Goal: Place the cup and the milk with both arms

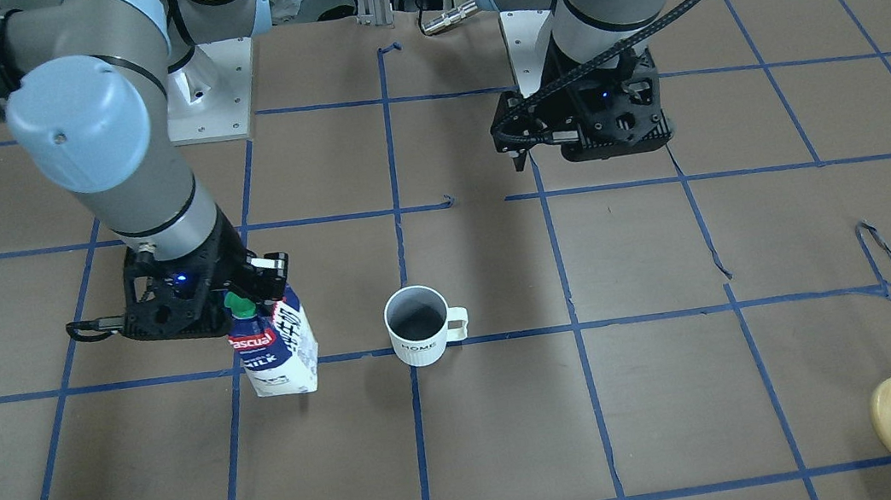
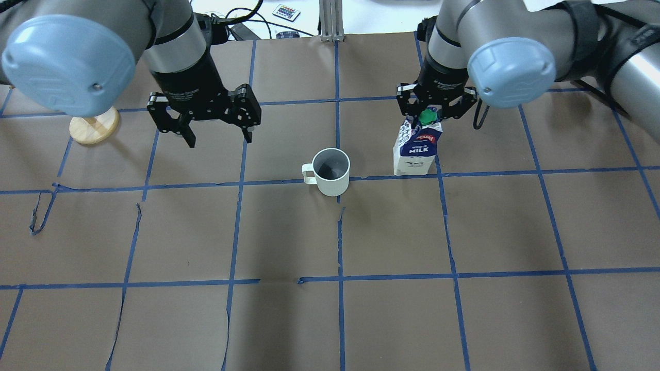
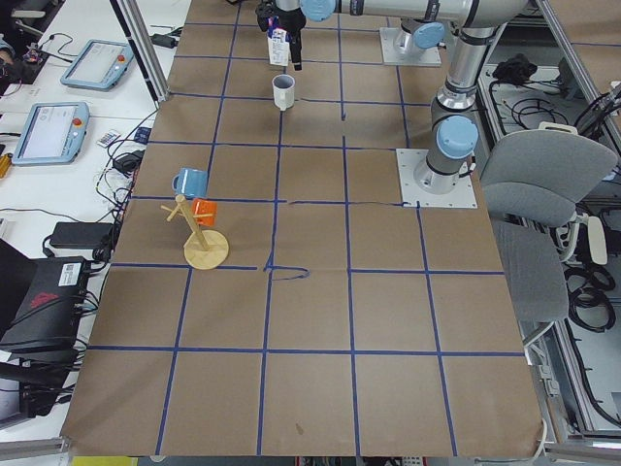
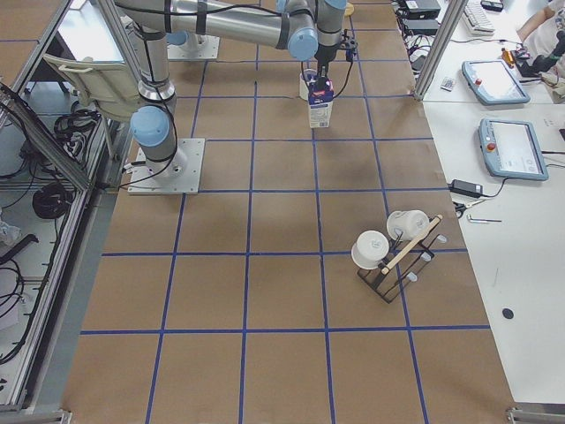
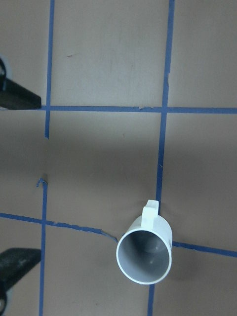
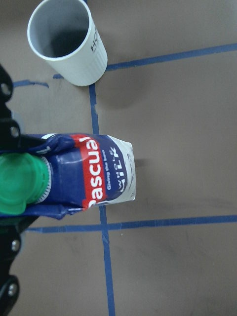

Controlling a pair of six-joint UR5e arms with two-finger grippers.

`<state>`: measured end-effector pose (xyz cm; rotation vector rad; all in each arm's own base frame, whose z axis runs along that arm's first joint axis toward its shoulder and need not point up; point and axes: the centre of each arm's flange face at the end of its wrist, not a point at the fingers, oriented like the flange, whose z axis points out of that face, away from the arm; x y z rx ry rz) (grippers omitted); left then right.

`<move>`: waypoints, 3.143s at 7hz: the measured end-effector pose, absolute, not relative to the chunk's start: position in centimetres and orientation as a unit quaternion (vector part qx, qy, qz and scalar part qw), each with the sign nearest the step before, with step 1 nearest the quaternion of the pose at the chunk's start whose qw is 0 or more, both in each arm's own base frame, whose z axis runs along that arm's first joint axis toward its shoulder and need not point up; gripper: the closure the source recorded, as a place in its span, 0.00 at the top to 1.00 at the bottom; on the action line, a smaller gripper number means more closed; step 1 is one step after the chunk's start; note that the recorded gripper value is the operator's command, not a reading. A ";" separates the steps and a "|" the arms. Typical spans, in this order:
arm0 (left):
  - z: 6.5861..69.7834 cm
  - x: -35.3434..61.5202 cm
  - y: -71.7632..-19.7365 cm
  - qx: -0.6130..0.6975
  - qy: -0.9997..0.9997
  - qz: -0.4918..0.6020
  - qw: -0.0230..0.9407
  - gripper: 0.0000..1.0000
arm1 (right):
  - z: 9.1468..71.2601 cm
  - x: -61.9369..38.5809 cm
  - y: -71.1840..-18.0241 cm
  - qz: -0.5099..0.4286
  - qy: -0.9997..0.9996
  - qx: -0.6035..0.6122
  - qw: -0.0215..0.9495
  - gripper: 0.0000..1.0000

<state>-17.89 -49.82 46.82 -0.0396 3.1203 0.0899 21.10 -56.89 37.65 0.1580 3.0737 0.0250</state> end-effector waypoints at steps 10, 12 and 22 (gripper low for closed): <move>49.9 -11.8 -50.4 0.024 0.999 -0.033 0.018 1.00 | 34.2 28.6 -58.2 0.007 0.997 0.060 0.053 1.00; 49.7 -11.8 -50.4 0.024 0.999 -0.032 0.017 1.00 | 35.9 27.2 -58.4 -0.007 0.997 0.058 0.052 1.00; 49.7 -12.0 -50.1 0.026 0.999 -0.032 0.018 1.00 | 47.1 14.6 -52.5 0.016 0.998 0.063 -0.015 1.00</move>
